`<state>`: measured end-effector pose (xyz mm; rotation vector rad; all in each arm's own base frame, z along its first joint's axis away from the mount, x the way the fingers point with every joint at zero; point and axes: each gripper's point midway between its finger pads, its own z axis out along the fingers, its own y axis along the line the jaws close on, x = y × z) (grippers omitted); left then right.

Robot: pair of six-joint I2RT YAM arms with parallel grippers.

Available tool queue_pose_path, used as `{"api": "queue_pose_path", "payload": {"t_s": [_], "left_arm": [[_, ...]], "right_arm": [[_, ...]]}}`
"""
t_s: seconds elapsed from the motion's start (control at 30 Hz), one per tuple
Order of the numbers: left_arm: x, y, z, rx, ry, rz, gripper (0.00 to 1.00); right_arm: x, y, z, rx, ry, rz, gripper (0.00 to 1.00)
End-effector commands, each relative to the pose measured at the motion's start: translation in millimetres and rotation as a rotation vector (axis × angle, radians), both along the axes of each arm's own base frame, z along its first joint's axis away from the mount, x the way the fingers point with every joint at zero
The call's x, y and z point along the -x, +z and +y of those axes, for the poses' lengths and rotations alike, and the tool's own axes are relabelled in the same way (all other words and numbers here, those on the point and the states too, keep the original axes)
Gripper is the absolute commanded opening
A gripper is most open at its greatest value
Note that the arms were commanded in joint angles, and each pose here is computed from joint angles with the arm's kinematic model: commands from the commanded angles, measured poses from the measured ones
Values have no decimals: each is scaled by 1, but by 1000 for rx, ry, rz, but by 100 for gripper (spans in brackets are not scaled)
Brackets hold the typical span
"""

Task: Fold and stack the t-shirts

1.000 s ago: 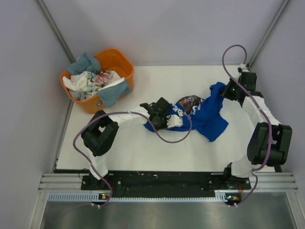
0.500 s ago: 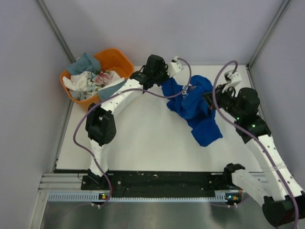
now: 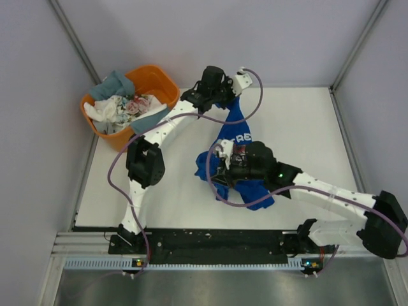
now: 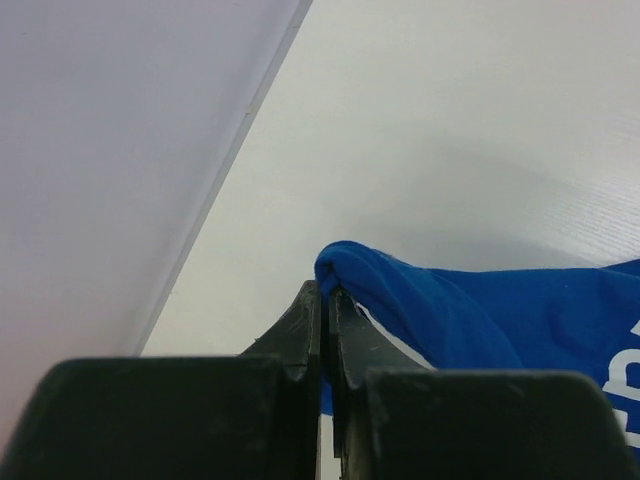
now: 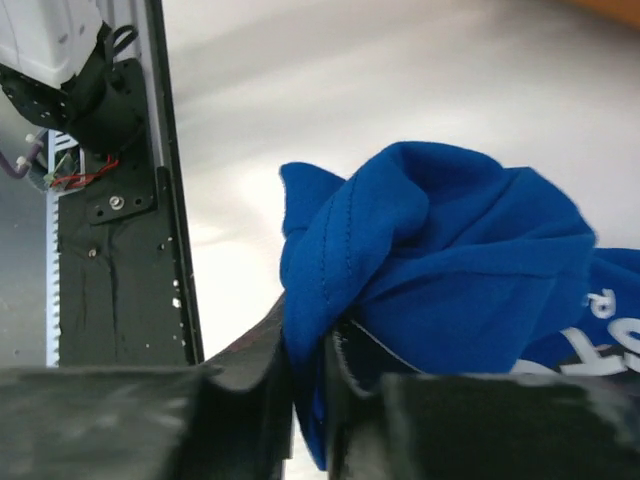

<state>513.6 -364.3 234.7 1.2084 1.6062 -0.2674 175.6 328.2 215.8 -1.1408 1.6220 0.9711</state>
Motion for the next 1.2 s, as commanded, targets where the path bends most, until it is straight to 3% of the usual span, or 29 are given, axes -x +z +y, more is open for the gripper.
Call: {"api": "queue_pose_path", "payload": {"t_s": [0.0,0.13,0.17,0.2,0.23,0.27,0.33,0.5,0.87,1.0,1.17], "left_arm": [[-1,23,1,63,-33,-31,0],[4,19,9,47,-56,-7,0],[5,19,11,47,-59,-4,9],[6,21,12,47,-62,-2,27],[7,23,13,50,-65,-3,47],[9,26,13,56,-69,4,61],[12,32,13,68,-80,12,78],[23,51,13,99,-99,22,99],[58,88,45,57,-67,12,99],[94,84,58,23,-119,61,99],[129,67,80,-37,-133,117,99]], "right_arm": [[3,21,42,-48,132,-88,20],[2,-1,55,71,148,-66,58],[2,-2,55,90,150,-67,70],[4,-4,56,106,160,-63,79],[6,-4,55,117,167,-67,95],[6,-7,53,135,165,-62,99],[6,-4,47,150,154,-70,99],[3,3,26,166,80,-110,99],[9,-8,-12,217,-15,-87,99],[13,-20,-21,227,-27,15,99],[37,-28,-29,179,83,229,99]]}}
